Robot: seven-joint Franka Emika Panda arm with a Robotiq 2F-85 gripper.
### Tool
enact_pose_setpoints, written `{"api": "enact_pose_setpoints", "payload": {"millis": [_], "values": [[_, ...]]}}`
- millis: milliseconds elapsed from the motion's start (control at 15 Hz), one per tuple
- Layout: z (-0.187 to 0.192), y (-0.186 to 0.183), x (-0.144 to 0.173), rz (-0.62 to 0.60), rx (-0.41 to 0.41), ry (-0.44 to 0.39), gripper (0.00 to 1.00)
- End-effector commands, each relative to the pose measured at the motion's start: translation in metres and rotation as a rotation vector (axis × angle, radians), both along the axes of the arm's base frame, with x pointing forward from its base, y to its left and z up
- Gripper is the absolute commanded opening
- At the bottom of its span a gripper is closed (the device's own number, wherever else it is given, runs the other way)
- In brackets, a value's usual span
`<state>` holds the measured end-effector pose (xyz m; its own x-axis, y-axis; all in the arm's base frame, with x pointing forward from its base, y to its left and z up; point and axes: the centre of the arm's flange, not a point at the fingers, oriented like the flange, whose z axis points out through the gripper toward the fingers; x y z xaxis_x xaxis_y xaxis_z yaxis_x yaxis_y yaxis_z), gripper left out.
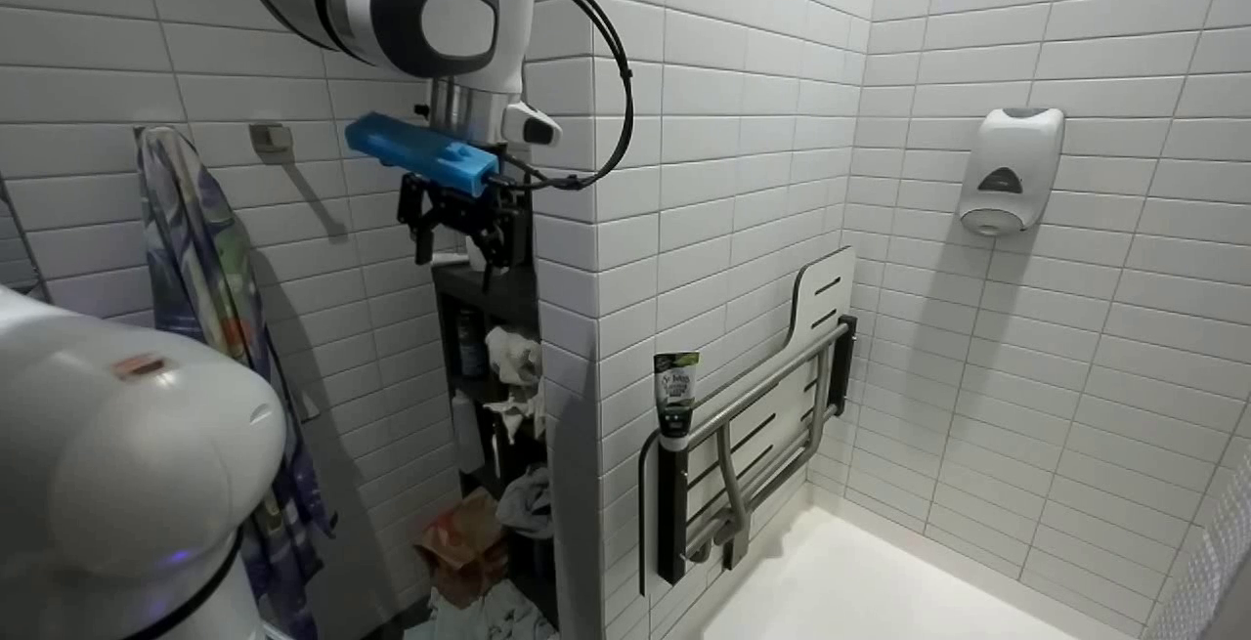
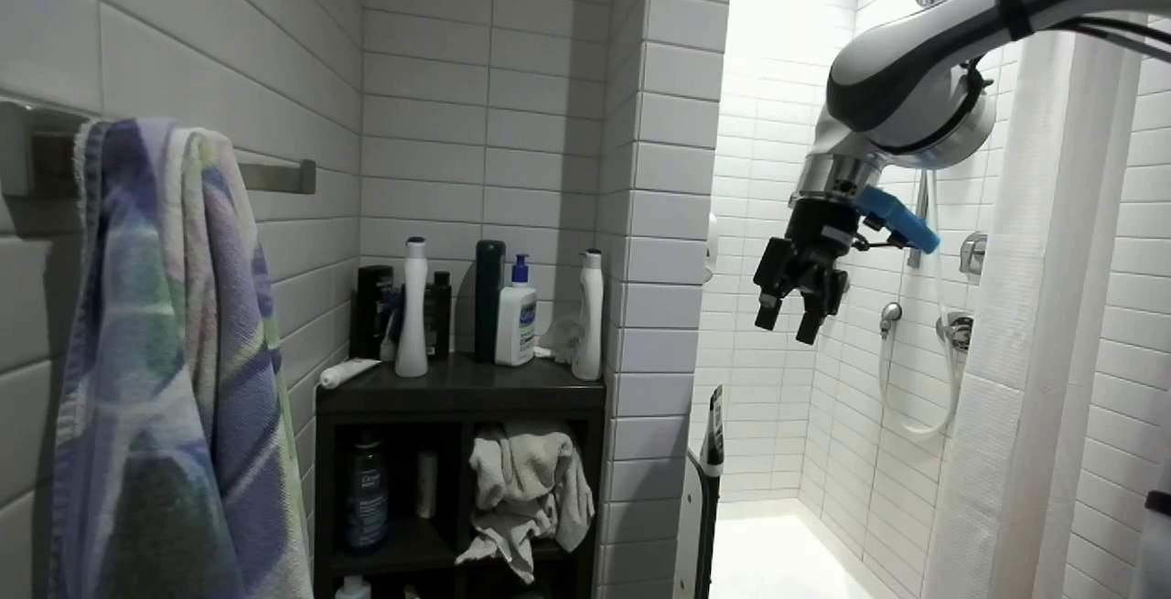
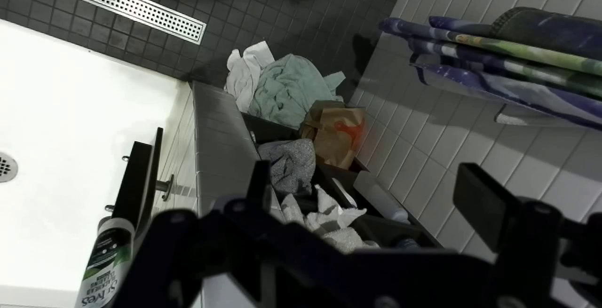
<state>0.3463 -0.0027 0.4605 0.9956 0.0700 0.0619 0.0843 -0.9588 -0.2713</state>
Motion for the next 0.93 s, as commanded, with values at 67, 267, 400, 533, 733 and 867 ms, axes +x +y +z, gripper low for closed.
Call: {"api": "enact_pose_setpoints", "payload": {"millis": [67, 267, 400, 533, 733, 867], "values": [[0.000, 0.000, 0.000, 0.000, 0.000, 0.000, 1.00], [-0.005, 0.011, 0.009, -0.040, -0.007, -0.001, 1.00], [-0.007, 0.020, 0.018, -0.111, -0.006, -0.031, 1.00], [-0.010, 0.026, 0.028, -0.203, 0.013, -0.060, 1.00], [-0.012, 0.026, 0.036, -0.340, 0.039, -0.091, 1.00], [-0.016, 0.019, 0.037, -0.422, 0.039, -0.103, 1.00]]}}
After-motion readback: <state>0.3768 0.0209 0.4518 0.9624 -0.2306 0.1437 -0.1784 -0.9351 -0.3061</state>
